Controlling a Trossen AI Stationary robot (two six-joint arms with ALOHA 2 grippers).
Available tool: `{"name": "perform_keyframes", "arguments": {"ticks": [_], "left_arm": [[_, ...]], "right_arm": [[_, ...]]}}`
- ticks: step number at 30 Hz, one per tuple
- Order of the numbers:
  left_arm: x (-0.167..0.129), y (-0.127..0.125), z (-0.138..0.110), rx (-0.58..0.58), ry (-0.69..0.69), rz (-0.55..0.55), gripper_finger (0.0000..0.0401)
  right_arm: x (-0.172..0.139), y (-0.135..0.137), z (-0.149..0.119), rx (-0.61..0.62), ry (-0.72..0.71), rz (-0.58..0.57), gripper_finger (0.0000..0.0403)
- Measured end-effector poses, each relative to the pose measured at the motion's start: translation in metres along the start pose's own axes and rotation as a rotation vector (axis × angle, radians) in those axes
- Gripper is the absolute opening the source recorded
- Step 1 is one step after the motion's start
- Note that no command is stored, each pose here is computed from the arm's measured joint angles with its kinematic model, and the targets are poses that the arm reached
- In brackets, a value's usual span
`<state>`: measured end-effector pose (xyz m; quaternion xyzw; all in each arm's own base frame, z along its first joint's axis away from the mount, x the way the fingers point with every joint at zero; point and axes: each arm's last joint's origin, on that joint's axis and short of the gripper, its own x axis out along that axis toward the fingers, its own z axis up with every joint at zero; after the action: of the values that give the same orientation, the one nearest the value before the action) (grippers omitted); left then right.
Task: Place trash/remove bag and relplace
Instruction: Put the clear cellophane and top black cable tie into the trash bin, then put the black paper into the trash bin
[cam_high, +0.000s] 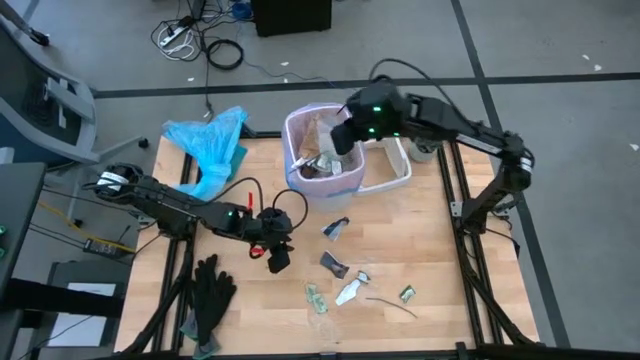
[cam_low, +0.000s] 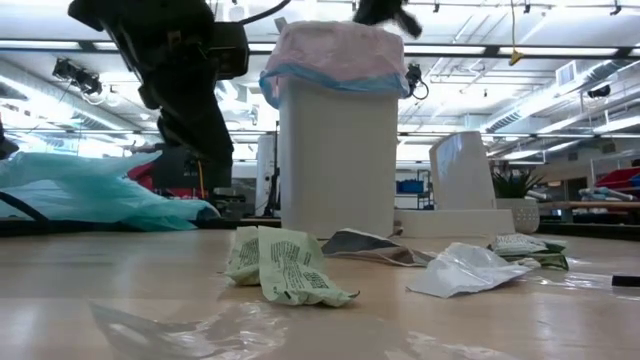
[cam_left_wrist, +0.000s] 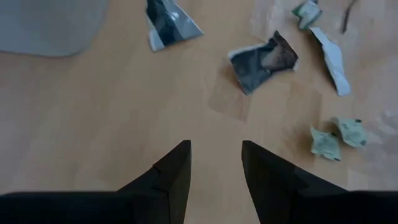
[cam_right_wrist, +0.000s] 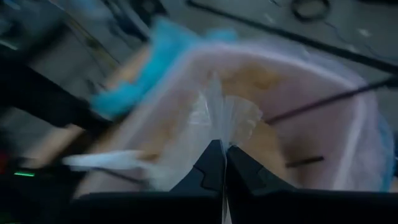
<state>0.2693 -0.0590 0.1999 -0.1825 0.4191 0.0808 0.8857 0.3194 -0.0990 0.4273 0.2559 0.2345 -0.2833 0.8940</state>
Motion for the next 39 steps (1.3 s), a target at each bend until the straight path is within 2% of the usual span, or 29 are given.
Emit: {"name": "perform_keyframes", "arguments": {"ticks": [3, 9, 19, 25, 39], "left_arm": [[0.001, 0.004, 0.003, 0.016, 0.003, 0.0, 0.0152], [0.001, 0.014, 0.001, 0.032, 0.052, 0.042, 0.0152], [0.001, 0.018, -0.002, 0.049, 0.097, 0.063, 0.0152], [0.001, 0.018, -0.002, 0.044, 0.096, 0.061, 0.0152], [0.001, 0.016, 0.0, 0.043, 0.081, 0.043, 0.0151]], "right_arm": [[0.026, -0.005, -0.007, -0.049, 0.089, -0.039, 0.0], [0.058, 0.002, -0.021, -0.108, 0.213, 0.041, 0.0], [0.069, 0.003, -0.027, -0.148, 0.259, 0.068, 0.0001], [0.06, -0.001, -0.022, -0.154, 0.25, 0.075, 0.0029], [-0.014, -0.017, 0.006, -0.136, 0.049, 0.05, 0.0178]]}}
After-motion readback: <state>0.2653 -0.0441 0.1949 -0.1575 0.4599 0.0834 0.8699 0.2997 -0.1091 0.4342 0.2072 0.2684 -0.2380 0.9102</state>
